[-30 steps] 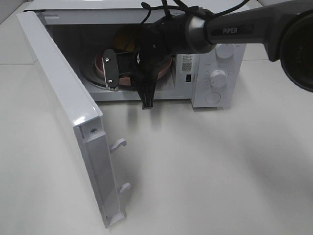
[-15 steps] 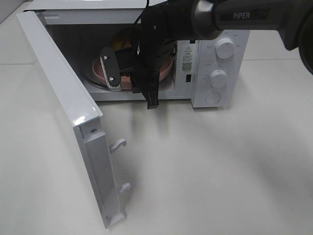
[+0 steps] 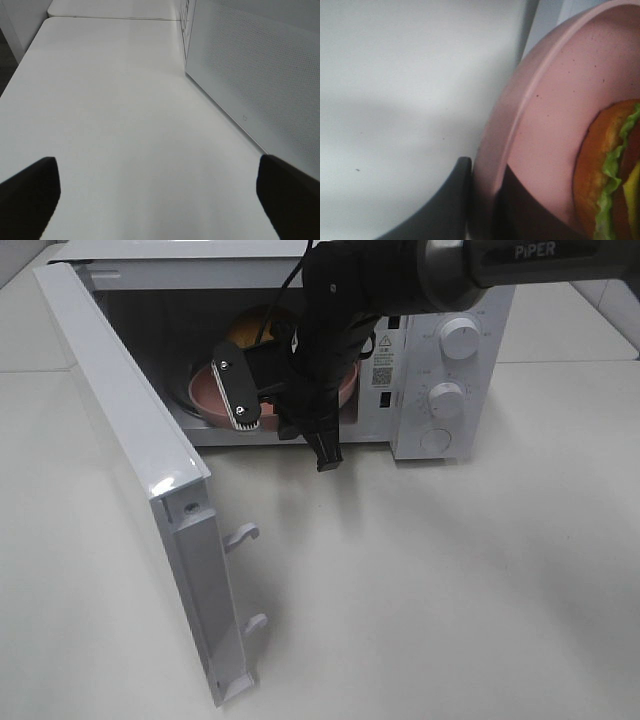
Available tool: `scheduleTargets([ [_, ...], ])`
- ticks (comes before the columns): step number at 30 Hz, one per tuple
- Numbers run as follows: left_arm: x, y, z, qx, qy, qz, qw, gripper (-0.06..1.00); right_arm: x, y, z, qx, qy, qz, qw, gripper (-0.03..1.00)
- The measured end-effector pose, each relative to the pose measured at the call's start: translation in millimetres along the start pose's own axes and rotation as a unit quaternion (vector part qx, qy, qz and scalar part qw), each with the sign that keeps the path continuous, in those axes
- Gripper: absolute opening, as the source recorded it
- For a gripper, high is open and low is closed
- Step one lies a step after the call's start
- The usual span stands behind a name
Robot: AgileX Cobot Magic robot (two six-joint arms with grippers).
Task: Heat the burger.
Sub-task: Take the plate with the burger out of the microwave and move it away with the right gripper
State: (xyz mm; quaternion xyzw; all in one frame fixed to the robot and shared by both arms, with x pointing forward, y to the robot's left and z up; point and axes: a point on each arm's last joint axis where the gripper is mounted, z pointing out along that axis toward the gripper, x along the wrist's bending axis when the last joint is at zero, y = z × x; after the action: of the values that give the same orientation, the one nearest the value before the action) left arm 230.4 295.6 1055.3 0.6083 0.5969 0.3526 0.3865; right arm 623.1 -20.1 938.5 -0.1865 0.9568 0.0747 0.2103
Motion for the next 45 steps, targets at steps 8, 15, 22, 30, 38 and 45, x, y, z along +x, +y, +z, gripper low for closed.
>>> scheduleTargets([
  [8,0.0,0.0,0.0,0.000,0.000,0.000,1.000,0.99,13.4,-1.3,-8.6,-0.011,-0.001,-0.009,1.000,0.06],
  [15,0.0,0.0,0.0,0.000,0.000,0.000,1.000,0.99,24.8,-0.6,-17.5,-0.019,0.000,-0.014,1.000,0.06],
  [22,0.0,0.0,0.0,0.000,0.000,0.000,1.000,0.99,32.3,0.2,-26.7,-0.036,-0.003,-0.013,0.999,0.06],
  [30,0.0,0.0,0.0,0.000,0.000,0.000,1.000,0.99,44.9,-0.9,-34.4,-0.049,0.009,-0.047,0.998,0.06],
  [38,0.0,0.0,0.0,0.000,0.000,0.000,1.000,0.99,54.0,-3.8,-50.5,-0.053,-0.006,-0.052,0.997,0.06],
  [45,0.0,0.0,0.0,0.000,0.000,0.000,1.000,0.99,74.0,-9.1,-64.4,-0.052,-0.005,-0.055,0.997,0.06],
])
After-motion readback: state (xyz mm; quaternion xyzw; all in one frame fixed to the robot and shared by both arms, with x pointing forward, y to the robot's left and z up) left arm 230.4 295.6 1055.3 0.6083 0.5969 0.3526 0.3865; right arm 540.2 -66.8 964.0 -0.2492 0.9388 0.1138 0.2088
